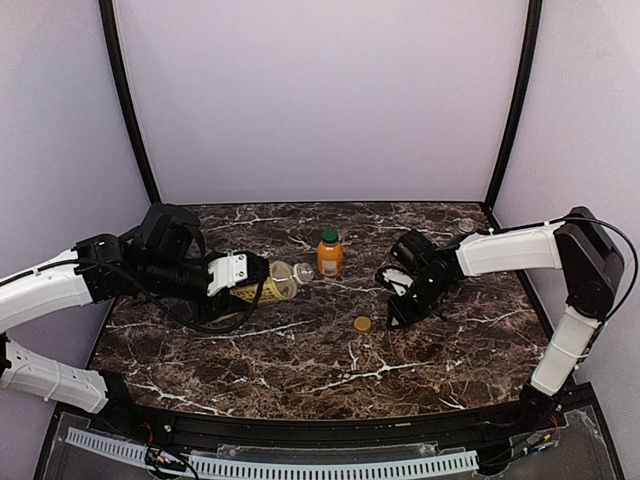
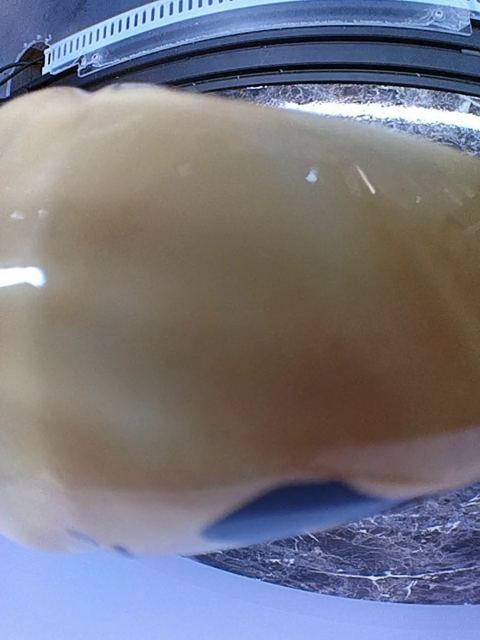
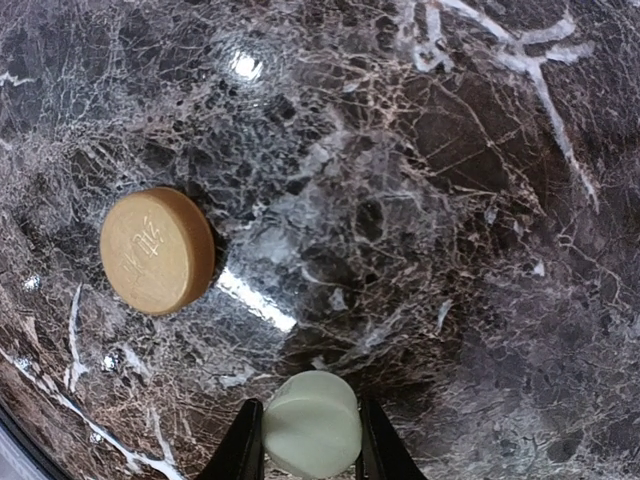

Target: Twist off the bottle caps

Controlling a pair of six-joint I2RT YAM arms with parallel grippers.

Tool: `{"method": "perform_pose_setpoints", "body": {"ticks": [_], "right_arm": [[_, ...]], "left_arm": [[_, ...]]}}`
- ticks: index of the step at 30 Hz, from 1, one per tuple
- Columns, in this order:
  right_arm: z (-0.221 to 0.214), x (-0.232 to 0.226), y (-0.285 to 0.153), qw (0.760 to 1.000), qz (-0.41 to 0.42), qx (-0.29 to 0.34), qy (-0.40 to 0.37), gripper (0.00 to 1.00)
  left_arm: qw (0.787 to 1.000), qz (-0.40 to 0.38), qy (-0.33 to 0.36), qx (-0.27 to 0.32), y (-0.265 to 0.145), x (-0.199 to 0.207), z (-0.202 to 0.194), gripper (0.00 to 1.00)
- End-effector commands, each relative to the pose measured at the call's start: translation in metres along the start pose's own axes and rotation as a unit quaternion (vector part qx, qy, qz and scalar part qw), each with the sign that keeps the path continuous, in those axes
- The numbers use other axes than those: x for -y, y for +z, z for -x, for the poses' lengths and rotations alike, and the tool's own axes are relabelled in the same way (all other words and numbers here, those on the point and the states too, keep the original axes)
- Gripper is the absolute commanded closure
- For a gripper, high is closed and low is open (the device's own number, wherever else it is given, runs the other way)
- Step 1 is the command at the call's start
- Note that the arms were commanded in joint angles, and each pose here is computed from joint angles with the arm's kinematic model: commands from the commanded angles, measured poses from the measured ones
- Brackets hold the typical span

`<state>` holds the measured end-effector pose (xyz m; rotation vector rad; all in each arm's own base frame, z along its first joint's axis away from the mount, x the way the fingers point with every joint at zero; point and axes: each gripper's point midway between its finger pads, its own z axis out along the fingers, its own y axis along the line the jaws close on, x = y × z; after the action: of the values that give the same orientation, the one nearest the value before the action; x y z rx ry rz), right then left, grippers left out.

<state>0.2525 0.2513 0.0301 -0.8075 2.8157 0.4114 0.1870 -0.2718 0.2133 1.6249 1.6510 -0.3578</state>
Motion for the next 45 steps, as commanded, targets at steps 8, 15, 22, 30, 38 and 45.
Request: {"method": "perform_pose_setpoints", "body": {"ticks": [8,15,22,30,38,45], "right_arm": [[-0.003,0.009,0.015,0.999,-0.041,-0.008,-0.010,0.75],[0.007,0.003,0.008,0.999,-0.041,0.002,-0.033,0.37],[0.051,-0.029,-0.065,0.989,-0.035,0.098,-0.104,0.01],[0.082,-0.202,-0.232,0.839,0.215,0.391,-0.312,0.04],[0.073,-0.255,-0.301,0.698,0.314,0.539,-0.351,0.13],[0.072,-0.281,-0.300,0.679,0.331,0.535,-0.379,0.22]], "left_arm": [[1.000,0.008,0.001,0.005,-0.003,-0.001,-0.001,0.73],[1.000,0.007,0.003,0.007,-0.004,-0.001,0.001,0.73],[1.000,0.002,0.004,0.009,-0.004,0.000,0.002,0.73],[0.999,-0.026,-0.020,0.040,-0.011,0.004,0.024,0.72],[0.992,-0.062,-0.061,0.088,-0.027,0.004,0.060,0.72],[0.989,-0.079,-0.070,0.101,-0.029,0.006,0.070,0.72]]}}
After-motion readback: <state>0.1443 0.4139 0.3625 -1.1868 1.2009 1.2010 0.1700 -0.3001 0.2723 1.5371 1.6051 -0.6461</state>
